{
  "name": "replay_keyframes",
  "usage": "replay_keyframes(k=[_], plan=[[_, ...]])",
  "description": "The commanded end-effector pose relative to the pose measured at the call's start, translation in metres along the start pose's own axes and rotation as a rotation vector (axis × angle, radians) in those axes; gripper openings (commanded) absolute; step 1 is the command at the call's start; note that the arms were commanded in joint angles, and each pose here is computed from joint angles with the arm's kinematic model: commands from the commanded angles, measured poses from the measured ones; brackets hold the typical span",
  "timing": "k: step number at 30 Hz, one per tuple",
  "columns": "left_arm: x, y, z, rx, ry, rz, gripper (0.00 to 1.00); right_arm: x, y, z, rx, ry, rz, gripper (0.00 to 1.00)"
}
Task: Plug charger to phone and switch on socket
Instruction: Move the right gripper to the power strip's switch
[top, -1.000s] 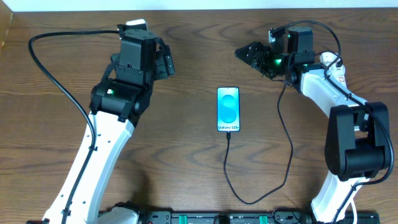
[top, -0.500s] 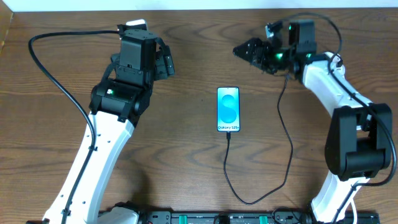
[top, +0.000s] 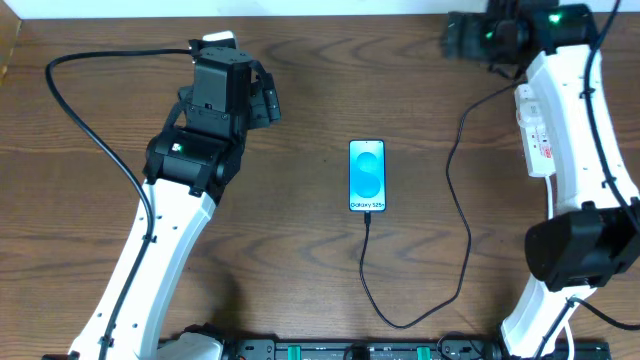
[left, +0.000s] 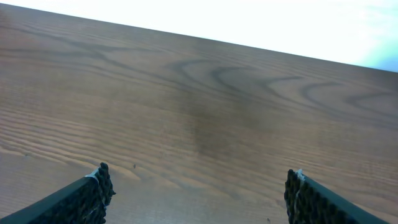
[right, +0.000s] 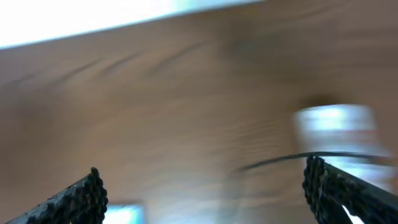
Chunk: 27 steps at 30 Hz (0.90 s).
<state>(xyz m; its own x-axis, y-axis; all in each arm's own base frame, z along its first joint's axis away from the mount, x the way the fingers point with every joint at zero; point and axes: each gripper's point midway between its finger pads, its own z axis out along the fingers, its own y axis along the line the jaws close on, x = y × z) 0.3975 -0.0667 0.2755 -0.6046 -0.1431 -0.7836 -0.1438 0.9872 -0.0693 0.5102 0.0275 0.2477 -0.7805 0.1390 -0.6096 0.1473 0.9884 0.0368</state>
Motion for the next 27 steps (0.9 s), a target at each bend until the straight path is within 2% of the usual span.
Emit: replay_keyframes(k=[1,4,8,10,14,17,20,27], plan=[[-0.004,0.002,-0.004,-0.007,-0.017,0.005,0.90,-0.022,-0.100,-0.034,0.537,-0.108,-0.013,0.99],[-0.004,0.002,-0.004,-0.007,-0.017,0.005,0.89,-0.020,-0.132,-0.045,0.674,-0.100,0.001,0.99],[-0.004,0.002,-0.004,-0.007,-0.017,0.005,0.90,-0.014,-0.167,-0.039,0.647,-0.061,0.073,0.99],[-0.004,0.002,-0.004,-0.007,-0.017,0.005,0.89,-0.011,-0.178,-0.031,0.566,-0.040,0.120,0.99],[-0.004,0.002,-0.004,-0.007,-0.017,0.005,0.90,-0.006,-0.191,-0.010,0.237,-0.003,0.221,0.99],[-0.004,0.002,-0.004,-0.007,-0.016,0.005,0.89,-0.003,-0.189,-0.005,-0.045,-0.002,0.210,0.99],[-0.004,0.002,-0.004,-0.007,-0.017,0.005,0.90,0.004,-0.193,-0.007,-0.235,-0.019,0.179,0.99],[-0.004,0.002,-0.004,-0.007,-0.017,0.005,0.90,0.052,-0.215,0.017,-0.305,0.063,0.242,0.99]])
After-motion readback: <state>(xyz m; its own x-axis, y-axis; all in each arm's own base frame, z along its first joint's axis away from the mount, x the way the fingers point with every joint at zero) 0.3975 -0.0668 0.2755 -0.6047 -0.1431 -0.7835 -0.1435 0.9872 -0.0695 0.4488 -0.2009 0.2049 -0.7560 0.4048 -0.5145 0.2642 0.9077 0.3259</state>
